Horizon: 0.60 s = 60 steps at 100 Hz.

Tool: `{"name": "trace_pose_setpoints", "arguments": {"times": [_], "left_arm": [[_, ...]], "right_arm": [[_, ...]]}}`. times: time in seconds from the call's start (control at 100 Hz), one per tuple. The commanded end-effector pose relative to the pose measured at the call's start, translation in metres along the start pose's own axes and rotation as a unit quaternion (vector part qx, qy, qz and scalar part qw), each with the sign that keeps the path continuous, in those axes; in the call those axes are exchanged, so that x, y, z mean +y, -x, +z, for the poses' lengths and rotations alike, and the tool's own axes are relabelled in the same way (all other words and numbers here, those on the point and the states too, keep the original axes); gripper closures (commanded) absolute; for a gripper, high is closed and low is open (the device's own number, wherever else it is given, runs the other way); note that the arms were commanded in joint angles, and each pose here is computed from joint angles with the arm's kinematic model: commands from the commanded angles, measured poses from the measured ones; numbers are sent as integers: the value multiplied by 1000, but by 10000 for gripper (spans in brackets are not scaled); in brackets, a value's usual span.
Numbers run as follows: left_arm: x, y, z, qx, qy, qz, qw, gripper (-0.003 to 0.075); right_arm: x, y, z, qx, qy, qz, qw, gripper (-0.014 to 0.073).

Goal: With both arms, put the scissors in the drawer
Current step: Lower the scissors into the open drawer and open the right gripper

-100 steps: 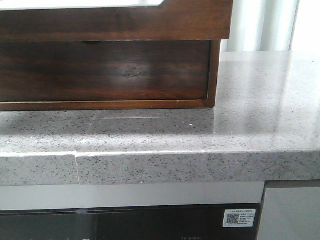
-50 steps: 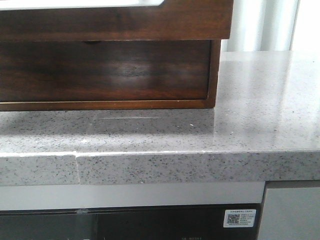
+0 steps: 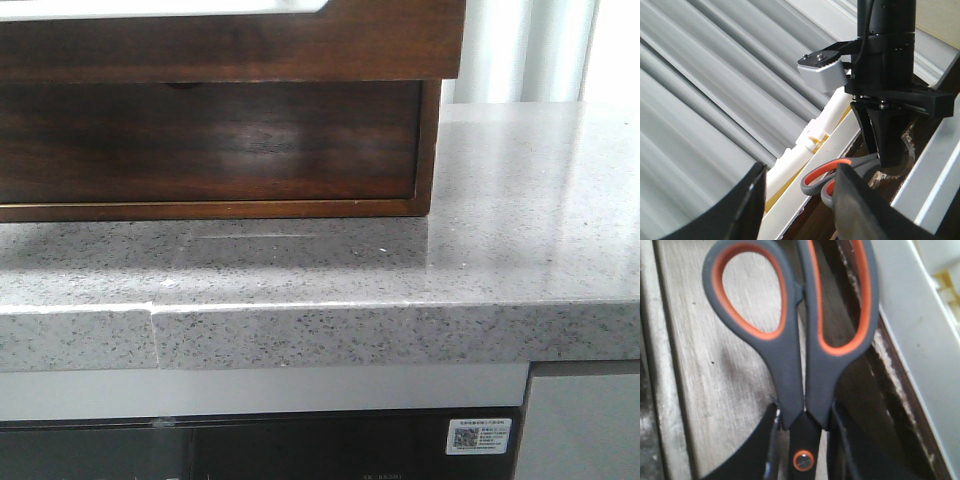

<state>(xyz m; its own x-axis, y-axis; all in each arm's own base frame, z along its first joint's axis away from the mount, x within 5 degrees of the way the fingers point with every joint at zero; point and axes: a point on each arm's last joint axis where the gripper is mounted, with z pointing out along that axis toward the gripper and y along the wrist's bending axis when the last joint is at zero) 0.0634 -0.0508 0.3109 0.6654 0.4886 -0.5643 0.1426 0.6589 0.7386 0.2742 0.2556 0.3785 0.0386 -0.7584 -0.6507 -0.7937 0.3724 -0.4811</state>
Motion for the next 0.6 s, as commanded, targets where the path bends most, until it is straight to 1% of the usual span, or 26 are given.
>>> {"name": "trace_pose_setpoints", "arguments": {"times": [0.0,0.11,0.16,0.17,0.27,0.35,0.39,0.59], "left_arm": [[8,9,3,-31,17,-23,999,425],[8,9,3,-31,17,-23,999,425],[8,9,3,-31,17,-23,999,425],[8,9,3,-31,17,-23,999,425],[8,9,3,-31,17,-23,999,425],[8,9,3,-31,17,-23,999,425],[8,9,3,-31,17,-23,999,425],[8,9,3,-31,17,-23,999,425]], "right_arm": [[-12,11,-14,-38,-37,-9,999,660],[-11,10,-10,-30,-32,-9,999,638],[-10,9,-9,-29,-31,-9,999,597],[-10,9,-9,-29,-31,-9,999,575],[-10,9,-9,-29,-31,-9,999,461],[-10,9,-9,-29,-31,-9,999,399],[-10,9,-9,-29,-31,-9,999,384],[-11,10,-12,-31,-32,-9,999,385]]}}
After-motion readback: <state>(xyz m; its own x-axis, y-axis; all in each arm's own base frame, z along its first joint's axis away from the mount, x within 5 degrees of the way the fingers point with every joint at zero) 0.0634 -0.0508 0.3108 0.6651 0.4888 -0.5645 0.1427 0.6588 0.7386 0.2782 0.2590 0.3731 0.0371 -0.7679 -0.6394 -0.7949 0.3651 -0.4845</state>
